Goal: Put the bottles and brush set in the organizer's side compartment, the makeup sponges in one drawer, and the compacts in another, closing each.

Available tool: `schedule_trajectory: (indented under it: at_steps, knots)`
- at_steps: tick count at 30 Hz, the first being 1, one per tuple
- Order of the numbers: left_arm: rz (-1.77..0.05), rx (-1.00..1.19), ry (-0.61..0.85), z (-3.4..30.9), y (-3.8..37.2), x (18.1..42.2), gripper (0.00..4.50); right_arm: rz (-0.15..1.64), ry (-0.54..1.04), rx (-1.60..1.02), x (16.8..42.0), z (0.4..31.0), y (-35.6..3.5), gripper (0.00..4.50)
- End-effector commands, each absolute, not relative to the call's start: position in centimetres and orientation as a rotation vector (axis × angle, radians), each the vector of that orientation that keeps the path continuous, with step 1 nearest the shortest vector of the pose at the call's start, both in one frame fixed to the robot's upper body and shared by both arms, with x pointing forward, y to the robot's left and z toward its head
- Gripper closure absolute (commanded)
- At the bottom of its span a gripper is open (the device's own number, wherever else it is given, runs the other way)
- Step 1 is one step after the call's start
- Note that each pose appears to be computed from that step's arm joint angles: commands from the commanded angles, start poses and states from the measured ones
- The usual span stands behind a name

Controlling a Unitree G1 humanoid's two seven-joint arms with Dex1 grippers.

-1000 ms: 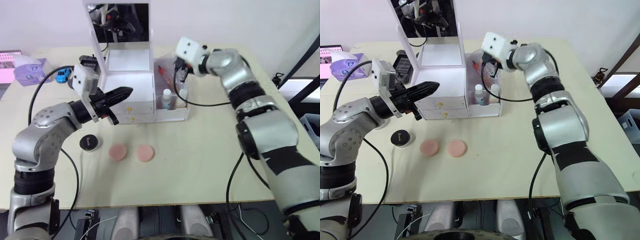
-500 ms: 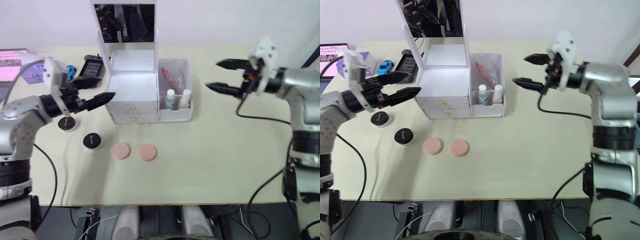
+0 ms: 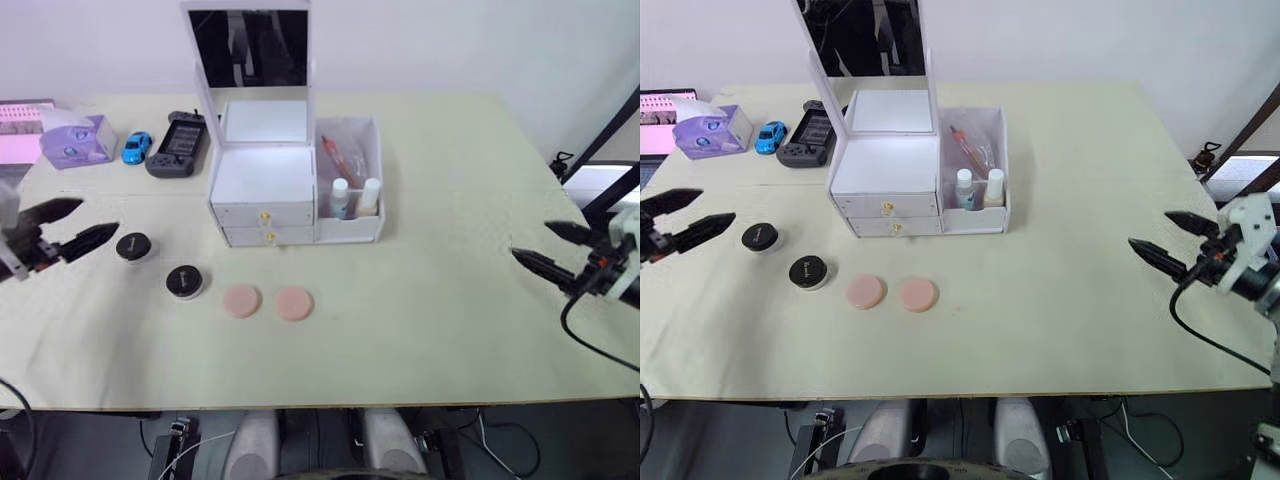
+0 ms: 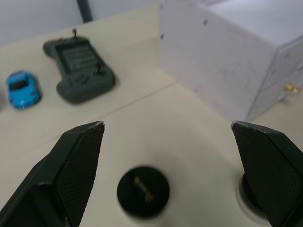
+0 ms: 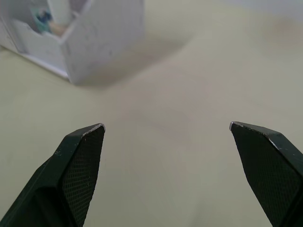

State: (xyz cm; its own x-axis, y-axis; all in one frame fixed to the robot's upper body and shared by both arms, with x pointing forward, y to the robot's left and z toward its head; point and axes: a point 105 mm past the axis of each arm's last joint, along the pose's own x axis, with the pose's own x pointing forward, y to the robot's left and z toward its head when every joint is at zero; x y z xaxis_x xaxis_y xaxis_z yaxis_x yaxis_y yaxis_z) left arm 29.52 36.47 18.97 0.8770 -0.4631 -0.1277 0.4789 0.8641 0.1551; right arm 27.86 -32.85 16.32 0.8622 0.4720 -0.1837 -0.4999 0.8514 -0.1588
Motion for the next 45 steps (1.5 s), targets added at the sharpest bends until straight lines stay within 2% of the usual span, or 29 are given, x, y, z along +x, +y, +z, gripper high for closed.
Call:
schedule_trajectory:
  at_steps: [1, 7, 11, 15, 20, 24, 30, 33, 45]
  knots:
    - [-0.442, 0.244, -0.003, 21.7, 37.8, 29.0, 0.0, 0.489, 0.052, -0.222, 27.8, 18.3, -33.2, 0.02]
    - [-0.492, 0.227, 0.001, 21.5, 36.2, 29.1, 0.0, 0.583, 0.006, -0.223, 29.1, 20.2, -29.9, 0.02]
    - [-0.531, 0.175, -0.032, 21.9, 33.3, 28.7, 0.0, 0.789, -0.041, -0.118, 29.6, 22.4, -23.6, 0.02]
    - [-0.618, 0.124, 0.038, 19.9, 28.6, 27.0, 0.0, 1.001, -0.012, -0.076, 29.1, 23.6, -17.7, 0.02]
    - [-0.676, 0.023, -0.057, 20.2, 22.1, 25.1, 0.0, 1.178, 0.004, -0.205, 28.2, 24.6, -11.9, 0.02]
    - [-0.612, -0.046, -0.123, 20.0, 18.5, 24.7, 0.0, 1.266, -0.008, -0.287, 27.6, 25.7, -8.2, 0.02]
    - [-0.428, -0.082, -0.187, 19.7, 15.9, 26.3, 0.0, 1.267, -0.005, -0.359, 27.8, 26.0, -7.1, 0.02]
    - [-0.346, -0.077, -0.163, 18.1, 14.5, 27.4, 0.0, 1.242, 0.01, -0.41, 28.0, 25.7, -7.2, 0.02]
    - [-0.284, -0.049, -0.154, 16.1, 10.7, 29.8, 0.0, 1.17, 0.034, -0.423, 28.4, 25.6, -7.6, 0.02]
